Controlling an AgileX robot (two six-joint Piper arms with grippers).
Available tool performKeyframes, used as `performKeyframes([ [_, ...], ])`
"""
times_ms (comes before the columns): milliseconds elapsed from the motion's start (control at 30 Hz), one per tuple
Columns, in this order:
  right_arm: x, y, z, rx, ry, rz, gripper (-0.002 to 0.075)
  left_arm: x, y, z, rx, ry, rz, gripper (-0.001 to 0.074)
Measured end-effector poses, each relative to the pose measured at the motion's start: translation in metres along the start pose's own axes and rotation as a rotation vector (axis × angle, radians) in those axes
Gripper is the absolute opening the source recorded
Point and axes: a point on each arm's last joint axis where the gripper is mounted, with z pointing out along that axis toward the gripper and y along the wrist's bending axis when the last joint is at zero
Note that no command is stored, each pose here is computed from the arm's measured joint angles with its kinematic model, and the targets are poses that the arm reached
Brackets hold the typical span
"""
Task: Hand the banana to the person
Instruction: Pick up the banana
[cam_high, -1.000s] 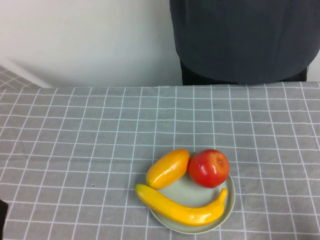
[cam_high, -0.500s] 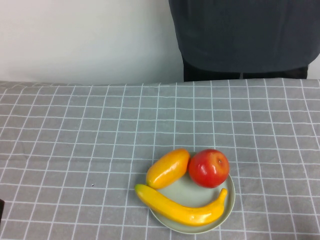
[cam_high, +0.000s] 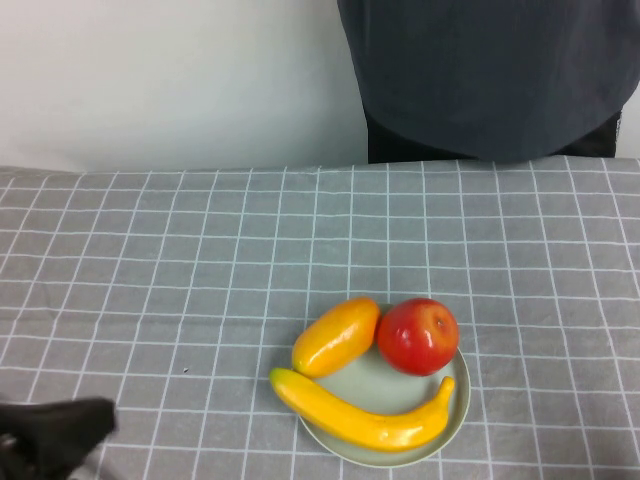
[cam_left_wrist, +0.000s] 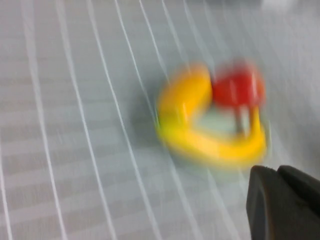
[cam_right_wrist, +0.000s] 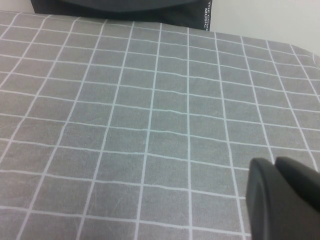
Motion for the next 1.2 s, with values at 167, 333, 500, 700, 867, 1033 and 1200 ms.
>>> performKeyframes([
  [167, 0.0, 0.0, 0.0, 0.0, 0.0, 0.0, -0.0009, -0.035, 0.003, 0.024, 0.109, 0.378, 0.104, -0.0005],
  [333, 0.0, 0.0, 0.0, 0.0, 0.0, 0.0, -0.0009, -0.051, 0.0, 0.055, 0.148, 0.55, 0.234, -0.0005],
  [500, 0.0, 0.0, 0.0, 0.0, 0.0, 0.0, -0.0009, -0.048, -0.013, 0.085, 0.173, 0.714, 0.424, -0.0005],
  [700, 0.0, 0.0, 0.0, 0.0, 0.0, 0.0, -0.0009, -0.054, -0.048, 0.125, 0.332, 0.833, 0.751, -0.0005],
  [867, 0.0, 0.0, 0.0, 0.0, 0.0, 0.0, -0.0009, -0.051, -0.069, 0.17, 0.368, 0.934, 0.937, -0.0005],
  [1033, 0.0, 0.0, 0.0, 0.0, 0.0, 0.0, -0.0009, -0.039, -0.092, 0.212, 0.403, 0.965, 1.147, -0.0005],
  [1200, 0.0, 0.0, 0.0, 0.0, 0.0, 0.0, -0.0009, -0.033, -0.096, 0.239, 0.487, 0.954, 1.289, 0.0038],
])
